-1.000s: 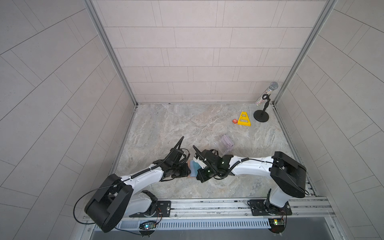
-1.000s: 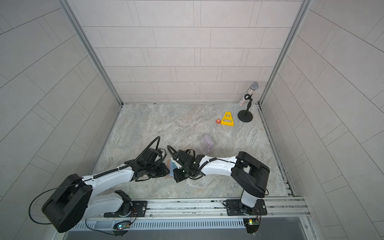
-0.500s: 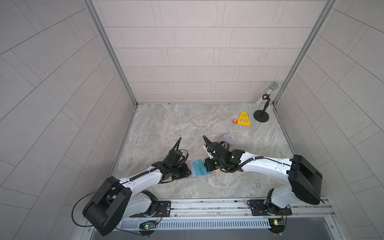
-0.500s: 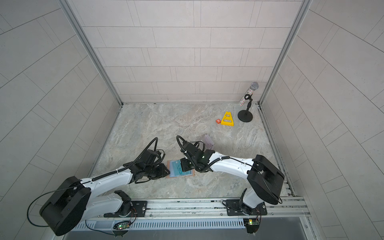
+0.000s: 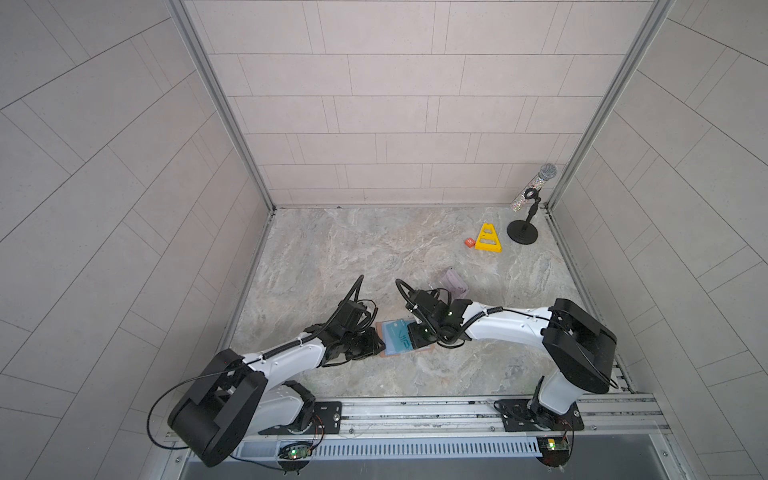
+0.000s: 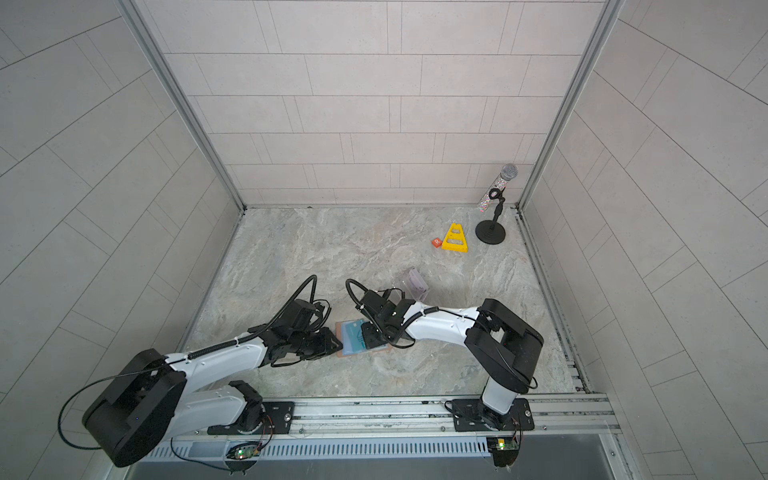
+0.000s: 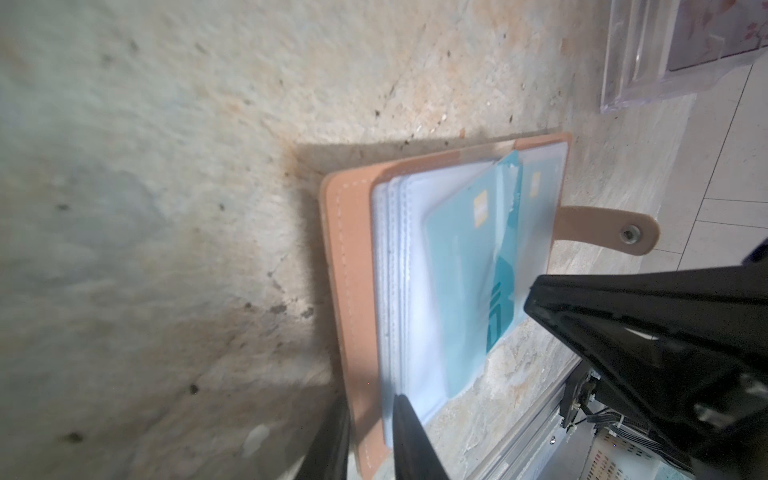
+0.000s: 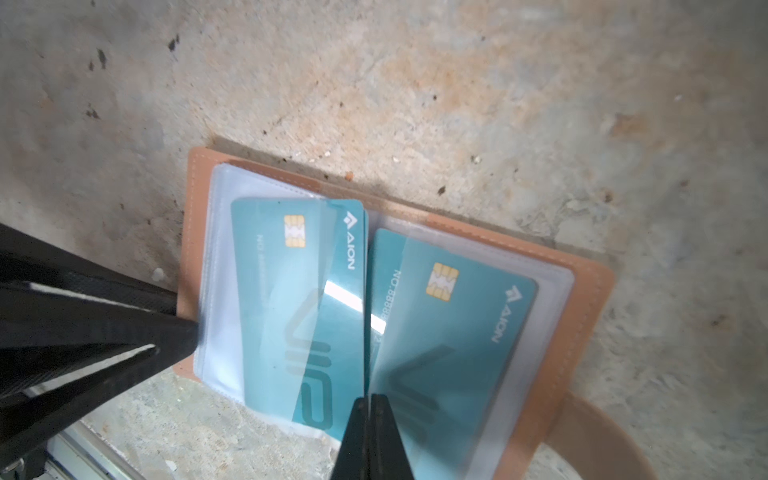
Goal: Put the credit cards into the card holder
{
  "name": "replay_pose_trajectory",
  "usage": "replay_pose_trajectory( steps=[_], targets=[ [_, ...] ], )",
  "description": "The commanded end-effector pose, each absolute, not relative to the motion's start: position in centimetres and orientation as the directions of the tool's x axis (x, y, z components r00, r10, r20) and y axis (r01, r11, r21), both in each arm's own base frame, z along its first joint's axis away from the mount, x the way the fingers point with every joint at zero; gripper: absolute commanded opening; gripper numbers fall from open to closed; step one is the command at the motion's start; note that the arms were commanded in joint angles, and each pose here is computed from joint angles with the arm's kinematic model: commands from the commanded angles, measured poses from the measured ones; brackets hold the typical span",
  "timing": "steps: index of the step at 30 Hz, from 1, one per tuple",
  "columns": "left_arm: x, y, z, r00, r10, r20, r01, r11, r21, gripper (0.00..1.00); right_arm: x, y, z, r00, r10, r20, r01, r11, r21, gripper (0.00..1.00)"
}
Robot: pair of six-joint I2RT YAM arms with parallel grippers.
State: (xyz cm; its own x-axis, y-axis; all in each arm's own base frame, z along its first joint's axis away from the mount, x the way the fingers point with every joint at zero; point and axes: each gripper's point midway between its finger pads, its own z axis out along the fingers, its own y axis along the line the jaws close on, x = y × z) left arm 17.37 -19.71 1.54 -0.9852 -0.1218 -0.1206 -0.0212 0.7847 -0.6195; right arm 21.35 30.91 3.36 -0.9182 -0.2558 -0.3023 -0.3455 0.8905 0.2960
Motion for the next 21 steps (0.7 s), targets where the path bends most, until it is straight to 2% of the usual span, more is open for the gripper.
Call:
replay_pose_trajectory(
  steps=[1,6,12,21],
  targets=[
    [14.1,-17.1,-1.9,-0.992,-0.123,0.001,-0.107,0.857,-0.504,0.26,21.1,31.0,2.8,-0.92,-0.269,-0.284,-0.349,0.892,0.286,0.01],
    [14.0,-17.1,-2.0,-0.993,-0.121,0.005,-0.107,0.857,-0.504,0.26,20.9,31.0,2.2,-0.923,-0.275,-0.271,-0.349,0.894,0.282,0.01],
    [14.1,-17.2,-2.0,-0.993,-0.118,0.006,-0.105,0.857,-0.504,0.26,20.0,32.4,1.9,-0.929,-0.278,-0.246,-0.354,0.861,0.365,0.01],
    [14.0,-17.1,-2.1,-0.993,-0.116,0.007,-0.104,0.861,-0.498,0.26,20.0,33.2,2.8,-0.929,-0.26,-0.263,-0.352,0.838,0.416,0.01]
  ],
)
